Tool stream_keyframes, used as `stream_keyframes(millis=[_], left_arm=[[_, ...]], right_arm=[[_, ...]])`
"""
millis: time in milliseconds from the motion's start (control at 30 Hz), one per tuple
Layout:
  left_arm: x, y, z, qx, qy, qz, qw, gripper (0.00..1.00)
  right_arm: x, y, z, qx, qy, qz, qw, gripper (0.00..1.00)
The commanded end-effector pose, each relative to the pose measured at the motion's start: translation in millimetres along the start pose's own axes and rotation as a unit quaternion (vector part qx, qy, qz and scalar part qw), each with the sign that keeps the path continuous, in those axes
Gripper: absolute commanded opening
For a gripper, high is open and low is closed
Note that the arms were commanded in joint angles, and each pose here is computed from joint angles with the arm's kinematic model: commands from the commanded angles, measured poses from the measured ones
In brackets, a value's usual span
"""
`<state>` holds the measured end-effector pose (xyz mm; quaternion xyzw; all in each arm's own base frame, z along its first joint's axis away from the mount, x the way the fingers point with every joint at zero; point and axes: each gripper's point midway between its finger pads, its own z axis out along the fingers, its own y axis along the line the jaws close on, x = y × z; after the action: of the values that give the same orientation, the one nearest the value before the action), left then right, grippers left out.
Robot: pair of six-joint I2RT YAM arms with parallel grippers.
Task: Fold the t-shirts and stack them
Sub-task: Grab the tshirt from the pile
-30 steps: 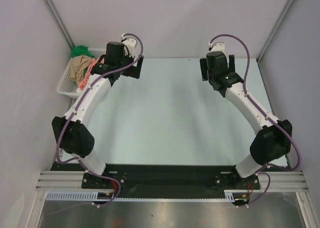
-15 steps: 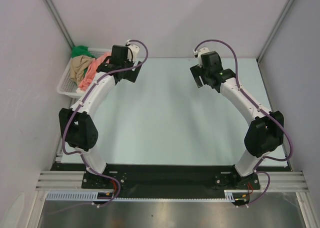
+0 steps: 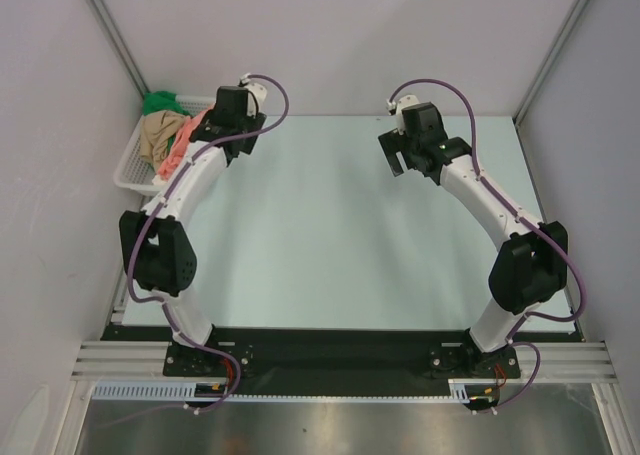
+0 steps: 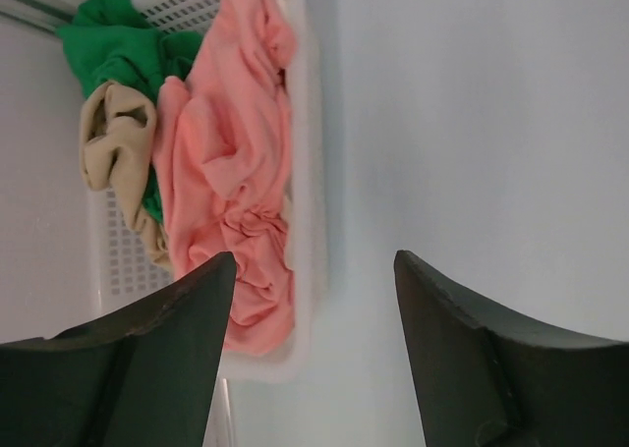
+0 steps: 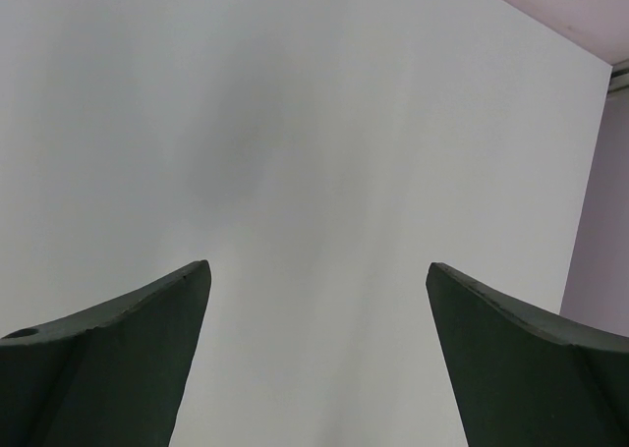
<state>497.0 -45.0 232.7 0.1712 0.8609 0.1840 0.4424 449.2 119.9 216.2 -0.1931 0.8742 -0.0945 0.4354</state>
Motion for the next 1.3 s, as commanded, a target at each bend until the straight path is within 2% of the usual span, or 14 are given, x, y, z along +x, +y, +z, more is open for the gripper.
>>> stream_keyframes(millis=[0,33,367,667,833,867,900,1033,1067,1100,1133,1267], left_arm=[[13,42,29,-0.047,0.027,-0.012,0.998,0.71],[6,50,31,-0.051,0.022,-0.017,0.998,0.70],[34,91,86,-0.087,0.073,-0.016,0.993,0.70],[45,91,113,-0.094,0.085,-0.002,0.992,0.69],[51,96,121,-0.101,0.090,0.005,0.991,0.61],[53,98,122,-0.103,0.092,0.005,0.990,0.59],[53,98,124,-0.104,0.091,0.004,0.990,0.51],[51,101,126,-0.109,0.087,0.004,0.990,0.32],[51,101,126,-0.109,0.086,0.003,0.990,0.24],[49,102,125,-0.110,0.083,-0.001,0.990,0.04],[48,102,123,-0.111,0.082,-0.005,0.990,0.01],[31,101,106,-0.109,0.058,-0.017,0.992,0.00]], right_arm=[[-10,-4,-11,0.004,-0.021,0.005,1.000,1.00],[-8,-3,-11,0.001,-0.020,0.005,1.000,1.00],[14,9,-16,-0.027,-0.001,-0.001,1.000,1.00],[18,10,-13,-0.031,0.007,-0.003,1.000,1.00],[15,12,-8,-0.034,0.006,-0.002,0.999,1.00],[14,12,-7,-0.034,0.006,-0.001,0.999,1.00],[13,12,-7,-0.035,0.005,-0.001,0.999,1.00],[11,14,-6,-0.038,0.003,0.000,0.999,1.00],[12,13,-6,-0.037,0.005,0.000,0.999,1.00],[11,13,-6,-0.037,0.003,0.001,0.999,1.00],[11,13,-6,-0.036,0.003,0.000,0.999,1.00],[11,13,-9,-0.035,0.000,-0.003,0.999,1.00]])
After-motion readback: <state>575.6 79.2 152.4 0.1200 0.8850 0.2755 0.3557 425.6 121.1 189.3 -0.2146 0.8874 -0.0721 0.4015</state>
